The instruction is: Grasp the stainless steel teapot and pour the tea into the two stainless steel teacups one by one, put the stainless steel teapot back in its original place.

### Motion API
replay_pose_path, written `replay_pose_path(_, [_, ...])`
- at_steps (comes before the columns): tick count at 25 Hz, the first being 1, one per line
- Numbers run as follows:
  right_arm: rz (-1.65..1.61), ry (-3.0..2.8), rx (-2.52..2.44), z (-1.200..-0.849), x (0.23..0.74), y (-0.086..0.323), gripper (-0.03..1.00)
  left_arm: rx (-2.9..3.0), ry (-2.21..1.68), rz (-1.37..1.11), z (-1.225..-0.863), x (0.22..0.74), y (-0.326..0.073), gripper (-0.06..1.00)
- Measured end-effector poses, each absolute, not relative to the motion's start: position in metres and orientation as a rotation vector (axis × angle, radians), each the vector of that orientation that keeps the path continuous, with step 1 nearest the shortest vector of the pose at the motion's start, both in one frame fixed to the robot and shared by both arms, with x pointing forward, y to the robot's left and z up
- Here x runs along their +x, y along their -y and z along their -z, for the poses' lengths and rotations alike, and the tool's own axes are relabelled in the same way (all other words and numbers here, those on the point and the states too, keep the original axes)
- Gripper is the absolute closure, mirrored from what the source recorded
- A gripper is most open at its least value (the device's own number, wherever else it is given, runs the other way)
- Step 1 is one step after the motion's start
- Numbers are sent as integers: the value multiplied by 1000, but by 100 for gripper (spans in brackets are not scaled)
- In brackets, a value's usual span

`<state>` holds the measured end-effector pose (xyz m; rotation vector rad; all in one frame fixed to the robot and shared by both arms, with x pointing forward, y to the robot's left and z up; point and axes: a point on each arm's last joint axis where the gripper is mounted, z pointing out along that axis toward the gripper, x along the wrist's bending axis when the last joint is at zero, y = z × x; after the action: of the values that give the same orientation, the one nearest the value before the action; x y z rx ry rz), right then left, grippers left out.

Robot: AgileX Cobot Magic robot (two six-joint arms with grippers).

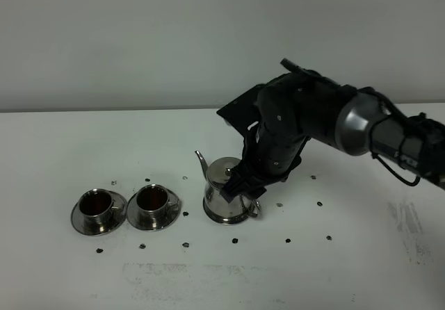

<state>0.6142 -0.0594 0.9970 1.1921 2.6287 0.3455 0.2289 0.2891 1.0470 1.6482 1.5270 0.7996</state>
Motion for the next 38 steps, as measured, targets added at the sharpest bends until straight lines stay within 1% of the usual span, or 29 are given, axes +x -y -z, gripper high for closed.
replay_pose_path(4, [-469, -2525, 1152, -1059, 599, 72, 43, 1648, -1527, -800, -1047, 229, -289, 45])
replay_pose_path(7, [-627, -2421, 1112, -1108, 579, 85, 44, 1648, -1527, -800, -1047, 229, -289, 45])
replay_pose_path(10, [-735, -2346, 1075, -1138, 547, 106, 45, 1648, -1527, -800, -1047, 229, -289, 45])
replay_pose_path(12, [-761, -2327, 1067, -1149, 521, 123, 46, 1648, -1527, -800, -1047, 229, -289, 45])
replay_pose_path(17, [-910, -2201, 1022, -1196, 465, 160, 50, 1648, -1527, -800, -1047, 229, -289, 45])
replay_pose_path(21, [-941, -2165, 1024, -1219, 430, 184, 53, 1648, -1527, -800, -1047, 229, -289, 45])
replay_pose_path(25, [-801, -2197, 1175, -1217, 394, 224, 57, 1648, -1527, -800, -1047, 229, -289, 45])
replay_pose_path(28, [-755, -2107, 1295, -1201, 362, 258, 61, 1648, -1527, -800, -1047, 229, -289, 45])
replay_pose_path(32, [-736, -1997, 1434, -1152, 315, 286, 66, 1648, -1527, -800, -1047, 229, -289, 45])
replay_pose_path(34, [-742, -1929, 1464, -1125, 300, 293, 68, 1648, -1527, -800, -1047, 229, -289, 45])
replay_pose_path(38, [-764, -1827, 1510, -1083, 277, 299, 73, 1648, -1527, -800, -1047, 229, -289, 45])
